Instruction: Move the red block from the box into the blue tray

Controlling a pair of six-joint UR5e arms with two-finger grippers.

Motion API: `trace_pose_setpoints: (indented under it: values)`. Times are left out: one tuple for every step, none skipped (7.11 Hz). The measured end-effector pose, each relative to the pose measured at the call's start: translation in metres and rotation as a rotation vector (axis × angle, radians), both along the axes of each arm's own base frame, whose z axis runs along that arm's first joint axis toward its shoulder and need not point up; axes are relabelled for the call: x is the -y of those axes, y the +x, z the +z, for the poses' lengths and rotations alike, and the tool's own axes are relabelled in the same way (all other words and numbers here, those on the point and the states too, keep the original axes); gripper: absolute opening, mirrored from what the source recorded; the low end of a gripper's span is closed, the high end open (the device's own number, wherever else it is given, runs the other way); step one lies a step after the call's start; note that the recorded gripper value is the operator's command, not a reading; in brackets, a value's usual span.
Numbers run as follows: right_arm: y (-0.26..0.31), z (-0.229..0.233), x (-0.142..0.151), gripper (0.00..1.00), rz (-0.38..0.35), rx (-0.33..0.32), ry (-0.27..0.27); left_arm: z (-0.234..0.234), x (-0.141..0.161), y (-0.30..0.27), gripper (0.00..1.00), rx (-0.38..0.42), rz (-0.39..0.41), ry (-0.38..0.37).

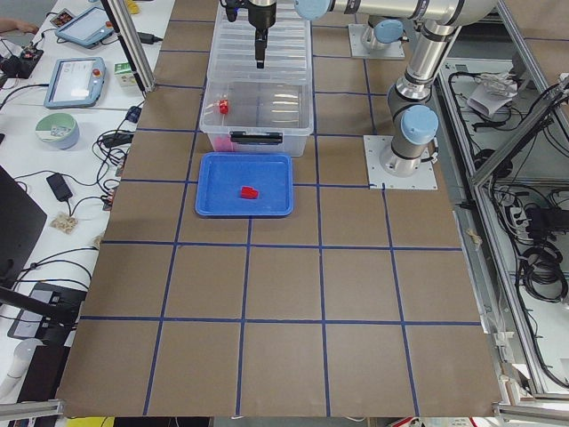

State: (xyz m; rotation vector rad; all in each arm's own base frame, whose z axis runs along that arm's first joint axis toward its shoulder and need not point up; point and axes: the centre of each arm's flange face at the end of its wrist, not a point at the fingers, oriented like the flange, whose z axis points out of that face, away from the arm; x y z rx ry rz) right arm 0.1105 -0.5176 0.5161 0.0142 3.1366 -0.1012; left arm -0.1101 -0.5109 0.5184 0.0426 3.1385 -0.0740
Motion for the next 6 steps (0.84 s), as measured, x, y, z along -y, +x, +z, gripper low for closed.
trace_pose_setpoints:
  values:
    - [-0.002, -0.001, 0.001, 1.00, 0.005, 0.000, 0.002, -0.002, 0.001, 0.000, 1.00, 0.000, 0.000, 0.003]
    - [-0.016, -0.003, 0.004, 1.00, 0.014, -0.002, 0.006, -0.002, 0.002, 0.000, 1.00, 0.000, 0.000, 0.004]
    - [-0.051, -0.007, 0.009, 1.00, 0.014, -0.005, 0.014, -0.003, 0.002, 0.000, 1.00, 0.000, -0.001, 0.004]
    - [-0.106, -0.015, 0.011, 1.00, 0.029, -0.005, 0.027, -0.003, 0.002, -0.001, 1.00, 0.000, -0.001, 0.004]
    - [-0.166, -0.034, 0.009, 1.00, 0.073, -0.005, 0.034, -0.003, 0.002, -0.001, 1.00, 0.000, -0.001, 0.004]
    - [-0.210, -0.064, 0.006, 1.00, 0.095, -0.014, 0.026, -0.002, 0.002, -0.001, 1.00, -0.001, -0.001, 0.003]
